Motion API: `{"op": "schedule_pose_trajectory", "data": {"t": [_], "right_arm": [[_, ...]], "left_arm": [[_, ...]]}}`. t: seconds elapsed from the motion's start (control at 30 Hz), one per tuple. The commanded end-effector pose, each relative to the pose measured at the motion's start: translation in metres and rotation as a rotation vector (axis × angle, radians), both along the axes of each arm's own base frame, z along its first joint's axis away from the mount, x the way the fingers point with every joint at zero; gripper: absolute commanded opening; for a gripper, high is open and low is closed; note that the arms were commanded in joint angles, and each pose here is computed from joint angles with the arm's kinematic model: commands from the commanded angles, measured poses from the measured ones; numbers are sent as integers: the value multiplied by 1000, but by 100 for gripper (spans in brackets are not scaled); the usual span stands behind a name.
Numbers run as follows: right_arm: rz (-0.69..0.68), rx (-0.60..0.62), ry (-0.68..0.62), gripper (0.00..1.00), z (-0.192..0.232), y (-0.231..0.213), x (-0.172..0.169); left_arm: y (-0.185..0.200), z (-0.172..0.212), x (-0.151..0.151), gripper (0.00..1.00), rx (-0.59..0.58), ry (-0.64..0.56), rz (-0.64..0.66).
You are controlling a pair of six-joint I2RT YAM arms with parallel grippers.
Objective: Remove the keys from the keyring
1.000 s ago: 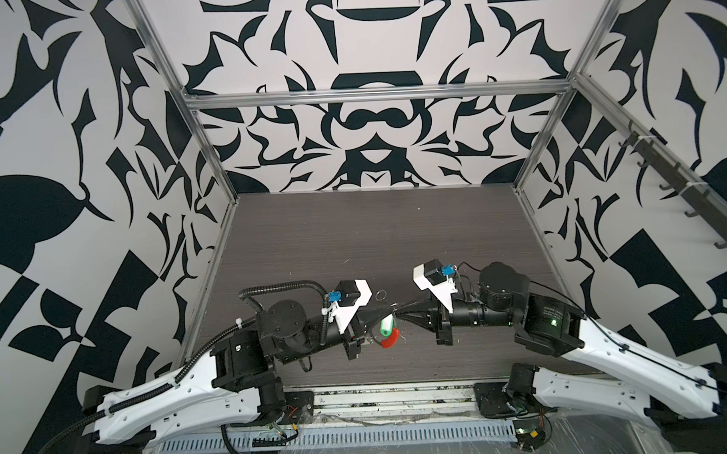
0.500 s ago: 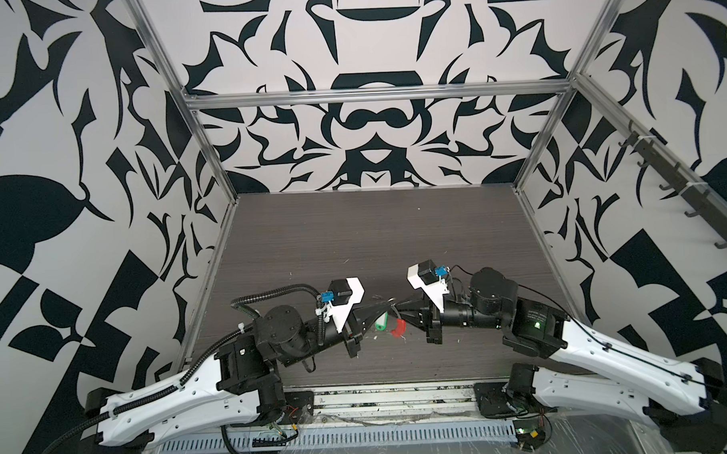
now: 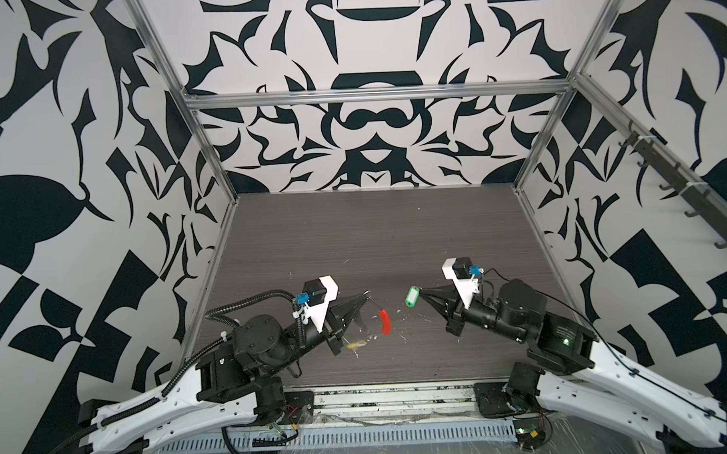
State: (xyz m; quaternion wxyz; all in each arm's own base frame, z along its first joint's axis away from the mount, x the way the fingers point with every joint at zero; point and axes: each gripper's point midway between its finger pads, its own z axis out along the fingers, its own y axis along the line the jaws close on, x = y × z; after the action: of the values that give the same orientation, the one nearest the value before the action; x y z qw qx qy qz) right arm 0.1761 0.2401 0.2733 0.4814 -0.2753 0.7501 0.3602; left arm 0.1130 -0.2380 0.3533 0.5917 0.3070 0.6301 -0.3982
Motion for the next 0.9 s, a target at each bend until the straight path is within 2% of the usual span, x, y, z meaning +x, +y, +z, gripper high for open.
{"op": "schedule_pose_trajectory", "data": {"t": [0.0,0.17,0.33,0.57,0.73,0.87], "right_arm": [[-60,3,130,0,-36,-5,28],[-81,14,331,0,-96,-8,58],[-227,-31,510,0,-163,-34,85],[-347,-114,628,0,-208,-53,93],[-408,-149,622,30,-208,-64,95],[-449,-161,600,44,-200,-71,98]], "left_arm": [[1,-5,7,0,5,23,41],[-1,-10,8,0,16,35,45],[1,-9,9,0,2,33,51],[0,-10,11,0,-7,40,65],[-1,-11,12,0,-11,54,67],[0,-12,13,0,-17,60,75]]}}
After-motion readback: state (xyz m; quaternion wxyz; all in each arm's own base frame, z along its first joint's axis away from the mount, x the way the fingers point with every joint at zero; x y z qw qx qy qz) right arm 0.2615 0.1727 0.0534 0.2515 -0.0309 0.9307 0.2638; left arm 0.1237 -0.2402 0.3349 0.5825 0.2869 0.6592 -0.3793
